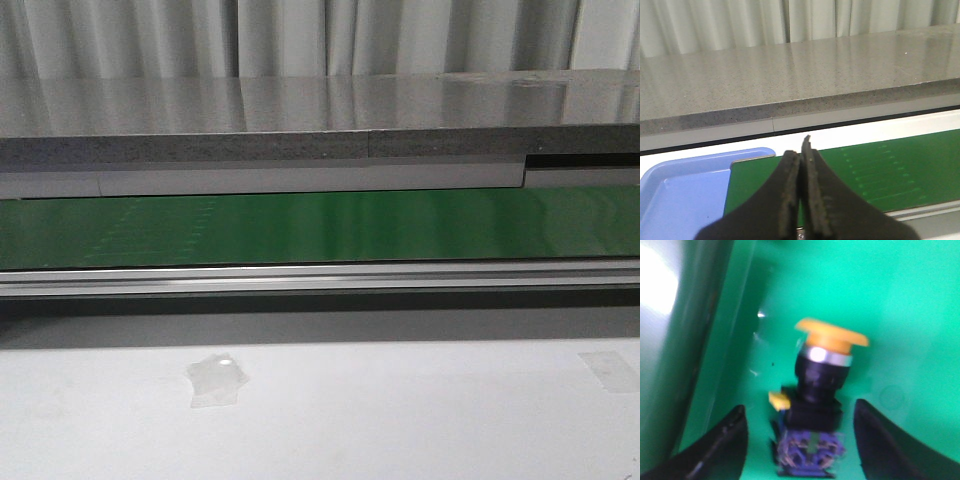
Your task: Move button from left to right
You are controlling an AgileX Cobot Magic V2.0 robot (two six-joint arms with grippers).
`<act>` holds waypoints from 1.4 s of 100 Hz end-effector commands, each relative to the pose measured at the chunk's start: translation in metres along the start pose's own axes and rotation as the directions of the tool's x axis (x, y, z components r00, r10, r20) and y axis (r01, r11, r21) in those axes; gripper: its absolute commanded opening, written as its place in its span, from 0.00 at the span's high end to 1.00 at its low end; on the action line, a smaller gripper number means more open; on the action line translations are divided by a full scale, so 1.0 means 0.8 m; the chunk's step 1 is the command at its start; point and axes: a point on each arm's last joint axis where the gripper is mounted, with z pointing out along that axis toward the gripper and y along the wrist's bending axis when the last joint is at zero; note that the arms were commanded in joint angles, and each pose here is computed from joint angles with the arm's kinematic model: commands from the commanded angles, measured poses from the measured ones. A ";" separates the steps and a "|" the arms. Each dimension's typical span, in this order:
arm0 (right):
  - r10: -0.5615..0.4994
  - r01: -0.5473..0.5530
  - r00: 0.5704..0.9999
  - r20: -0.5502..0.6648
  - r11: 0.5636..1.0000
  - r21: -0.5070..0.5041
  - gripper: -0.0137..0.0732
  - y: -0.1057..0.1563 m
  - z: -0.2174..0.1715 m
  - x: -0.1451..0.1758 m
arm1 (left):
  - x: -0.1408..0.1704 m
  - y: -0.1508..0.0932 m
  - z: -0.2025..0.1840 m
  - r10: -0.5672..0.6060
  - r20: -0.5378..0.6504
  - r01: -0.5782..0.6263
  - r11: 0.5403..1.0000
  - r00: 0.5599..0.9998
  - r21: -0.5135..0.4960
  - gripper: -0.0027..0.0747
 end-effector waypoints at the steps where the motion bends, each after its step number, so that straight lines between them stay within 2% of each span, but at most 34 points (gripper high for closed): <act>1: -0.013 0.007 0.997 0.081 0.997 0.076 0.23 -0.009 -0.039 -0.013 | -0.020 0.003 -0.002 -0.021 0.100 0.022 1.000 0.995 -0.018 0.99; 16: -0.017 0.010 0.997 0.081 0.997 0.082 0.23 -0.009 -0.042 -0.013 | -0.020 0.003 -0.002 -0.021 0.100 0.022 1.000 0.995 -0.018 0.99; 39: -0.038 0.020 0.992 0.123 0.989 0.145 0.23 -0.010 -0.071 -0.018 | -0.020 0.003 -0.002 -0.021 0.100 0.022 1.000 0.995 -0.018 0.99; 51: 0.008 -0.037 0.983 0.185 0.988 0.153 0.23 -0.006 -0.092 -0.023 | -0.020 0.003 -0.002 -0.021 0.100 0.022 1.000 0.995 -0.018 0.99; 62: 0.101 -0.132 0.950 0.297 0.987 0.089 0.23 0.004 -0.117 -0.034 | -0.020 0.003 -0.002 -0.021 0.100 0.022 1.000 0.995 -0.018 0.99; 77: 0.215 -0.226 0.864 0.455 0.974 -0.032 0.29 0.021 -0.159 -0.049 | -0.020 0.003 -0.002 -0.021 0.100 0.022 1.000 0.995 -0.018 0.99; 90: 0.199 -0.198 0.827 0.526 0.978 -0.059 0.34 0.047 -0.195 -0.061 | -0.020 0.003 -0.002 -0.021 0.100 0.022 1.000 0.995 -0.018 0.99; 108: 0.106 -0.086 0.797 0.594 0.994 -0.061 0.34 0.104 -0.236 -0.084 | -0.020 0.003 -0.002 -0.021 0.100 0.022 1.000 0.995 -0.018 0.99; 140: 0.046 0.055 0.733 0.679 0.990 -0.128 0.34 0.200 -0.294 -0.101 | -0.020 0.003 -0.002 -0.021 0.100 0.022 1.000 0.995 -0.018 0.99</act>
